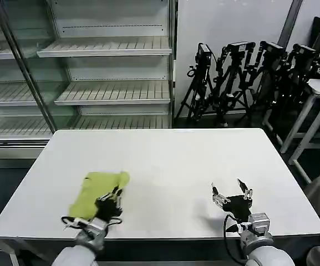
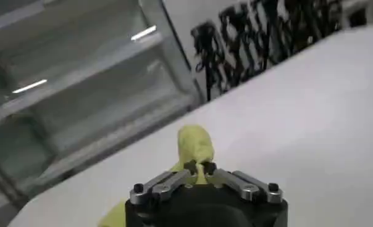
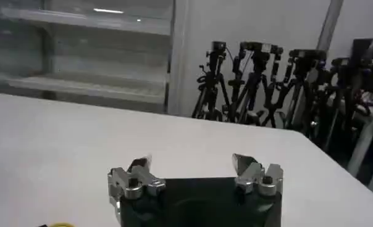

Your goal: Fold and organize the clothes.

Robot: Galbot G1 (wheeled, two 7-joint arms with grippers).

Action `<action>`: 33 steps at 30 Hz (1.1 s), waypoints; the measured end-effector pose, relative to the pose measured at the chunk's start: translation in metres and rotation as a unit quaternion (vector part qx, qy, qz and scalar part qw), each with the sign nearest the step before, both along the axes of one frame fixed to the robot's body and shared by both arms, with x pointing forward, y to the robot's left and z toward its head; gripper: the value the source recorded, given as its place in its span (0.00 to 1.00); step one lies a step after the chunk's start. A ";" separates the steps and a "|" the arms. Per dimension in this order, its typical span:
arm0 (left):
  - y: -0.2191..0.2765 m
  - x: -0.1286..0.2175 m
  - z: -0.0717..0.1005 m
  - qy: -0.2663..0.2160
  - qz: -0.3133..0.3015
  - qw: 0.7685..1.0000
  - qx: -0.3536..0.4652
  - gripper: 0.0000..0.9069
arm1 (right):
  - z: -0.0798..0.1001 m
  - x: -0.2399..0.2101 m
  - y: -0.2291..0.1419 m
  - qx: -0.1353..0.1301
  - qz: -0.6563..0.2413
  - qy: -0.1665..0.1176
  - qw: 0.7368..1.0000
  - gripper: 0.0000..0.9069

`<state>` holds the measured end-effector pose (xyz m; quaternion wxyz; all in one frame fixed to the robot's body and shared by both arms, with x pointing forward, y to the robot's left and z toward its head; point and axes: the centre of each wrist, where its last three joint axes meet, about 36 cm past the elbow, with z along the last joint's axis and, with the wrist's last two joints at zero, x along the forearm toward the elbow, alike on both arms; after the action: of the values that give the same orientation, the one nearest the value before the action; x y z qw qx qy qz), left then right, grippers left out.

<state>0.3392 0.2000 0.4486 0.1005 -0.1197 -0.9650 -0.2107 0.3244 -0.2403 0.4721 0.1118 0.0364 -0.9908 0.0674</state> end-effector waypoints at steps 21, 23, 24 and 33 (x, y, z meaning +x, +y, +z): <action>-0.071 0.057 0.029 0.032 0.030 0.985 -0.168 0.01 | 0.013 0.011 -0.015 -0.007 -0.011 -0.020 1.000 1.00; -0.077 0.063 0.030 0.042 0.046 0.980 -0.188 1.00 | 0.017 0.014 -0.020 -0.012 -0.014 -0.024 1.000 1.00; -0.081 0.066 0.030 0.046 0.052 0.978 -0.197 1.00 | 0.019 0.015 -0.022 -0.014 -0.015 -0.026 0.999 1.00; -0.110 0.084 0.048 0.062 0.070 0.956 -0.277 1.00 | 0.029 0.031 -0.029 -0.021 -0.017 -0.040 0.999 1.00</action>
<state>0.4229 0.0905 0.4971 0.1374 -0.0877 -0.9833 0.0804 0.3556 -0.2692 0.5013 0.0736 0.0140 -0.9933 0.0875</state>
